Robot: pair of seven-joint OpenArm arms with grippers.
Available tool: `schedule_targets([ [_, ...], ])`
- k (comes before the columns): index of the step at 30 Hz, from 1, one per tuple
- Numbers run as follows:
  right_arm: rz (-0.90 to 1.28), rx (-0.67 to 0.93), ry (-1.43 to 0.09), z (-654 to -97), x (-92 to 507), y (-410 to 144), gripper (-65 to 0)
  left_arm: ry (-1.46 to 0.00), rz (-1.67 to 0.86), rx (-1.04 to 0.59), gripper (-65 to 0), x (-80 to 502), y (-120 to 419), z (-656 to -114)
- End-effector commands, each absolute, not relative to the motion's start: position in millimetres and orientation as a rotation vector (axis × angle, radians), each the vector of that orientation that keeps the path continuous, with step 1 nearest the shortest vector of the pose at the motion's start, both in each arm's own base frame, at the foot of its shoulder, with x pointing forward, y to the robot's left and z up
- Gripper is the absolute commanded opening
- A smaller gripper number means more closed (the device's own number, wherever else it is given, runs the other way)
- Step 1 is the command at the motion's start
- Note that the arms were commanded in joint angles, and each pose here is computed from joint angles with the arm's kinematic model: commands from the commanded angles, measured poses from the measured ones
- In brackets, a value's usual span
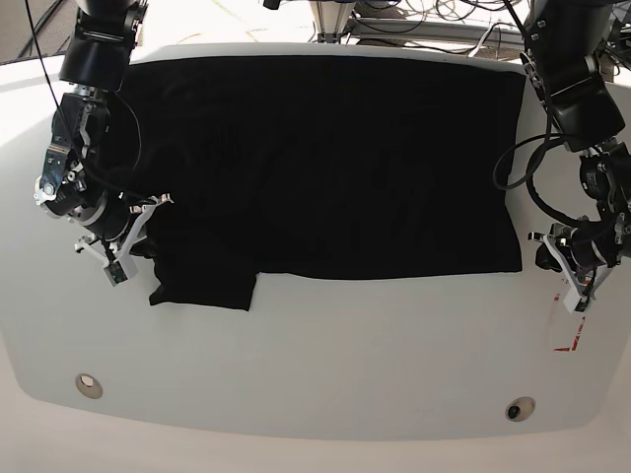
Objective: Layout the t-shirt on the table in an organized manner, then fold the t-shirt properly
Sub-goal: 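Grasp the shirt hem edge with both grippers, then lift the hem with both grippers and fold it toward the collar edge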
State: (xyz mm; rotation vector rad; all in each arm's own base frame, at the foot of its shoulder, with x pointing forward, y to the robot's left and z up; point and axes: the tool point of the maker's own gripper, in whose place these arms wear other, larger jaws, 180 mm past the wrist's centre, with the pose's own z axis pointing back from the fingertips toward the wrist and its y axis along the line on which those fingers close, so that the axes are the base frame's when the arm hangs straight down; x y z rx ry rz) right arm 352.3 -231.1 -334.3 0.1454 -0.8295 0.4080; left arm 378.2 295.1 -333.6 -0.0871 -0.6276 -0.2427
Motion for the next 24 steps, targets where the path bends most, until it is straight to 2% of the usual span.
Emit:
schedule_targets([
  [1,0.420,0.124,-0.867,-321.0,355.1,-236.1,-65.0,-0.692,-0.261,-0.053,-53.6,387.6,301.7,-309.0],
  [13,0.409,0.154,-0.860,-329.0,350.9,-225.8,-65.0,-0.647,-0.255,-0.051,-53.5,379.5,303.3,-313.9],
  [24,0.407,0.159,-0.861,-329.5,351.0,-224.1,-65.0,-0.654,-0.162,-0.149,-53.1,364.4,313.2,-309.1],
])
